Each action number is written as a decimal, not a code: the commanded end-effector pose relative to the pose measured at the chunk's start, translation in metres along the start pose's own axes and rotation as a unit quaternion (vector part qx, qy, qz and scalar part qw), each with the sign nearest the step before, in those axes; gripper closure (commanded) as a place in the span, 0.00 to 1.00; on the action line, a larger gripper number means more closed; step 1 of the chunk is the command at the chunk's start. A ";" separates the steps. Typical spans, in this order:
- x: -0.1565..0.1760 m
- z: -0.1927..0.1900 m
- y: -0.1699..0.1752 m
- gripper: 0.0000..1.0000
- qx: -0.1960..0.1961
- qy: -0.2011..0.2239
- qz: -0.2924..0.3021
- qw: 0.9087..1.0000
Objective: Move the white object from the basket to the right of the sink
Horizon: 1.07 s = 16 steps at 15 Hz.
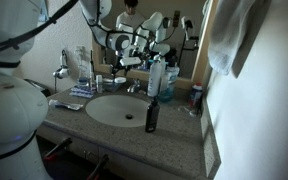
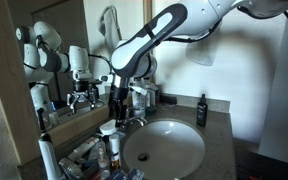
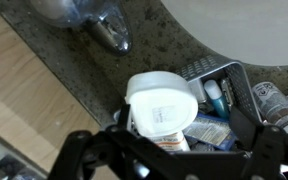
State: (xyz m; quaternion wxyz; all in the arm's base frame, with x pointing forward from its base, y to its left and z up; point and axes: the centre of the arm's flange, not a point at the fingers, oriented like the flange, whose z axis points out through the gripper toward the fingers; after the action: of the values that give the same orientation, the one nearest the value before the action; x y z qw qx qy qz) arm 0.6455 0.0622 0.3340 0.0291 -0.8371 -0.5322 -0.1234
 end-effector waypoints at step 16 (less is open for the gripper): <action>0.010 0.027 0.000 0.40 -0.027 -0.013 -0.021 0.999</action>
State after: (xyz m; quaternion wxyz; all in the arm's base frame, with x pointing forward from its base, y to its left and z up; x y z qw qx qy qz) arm 0.6507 0.0723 0.3089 0.0104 -0.8252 -0.5516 -0.1214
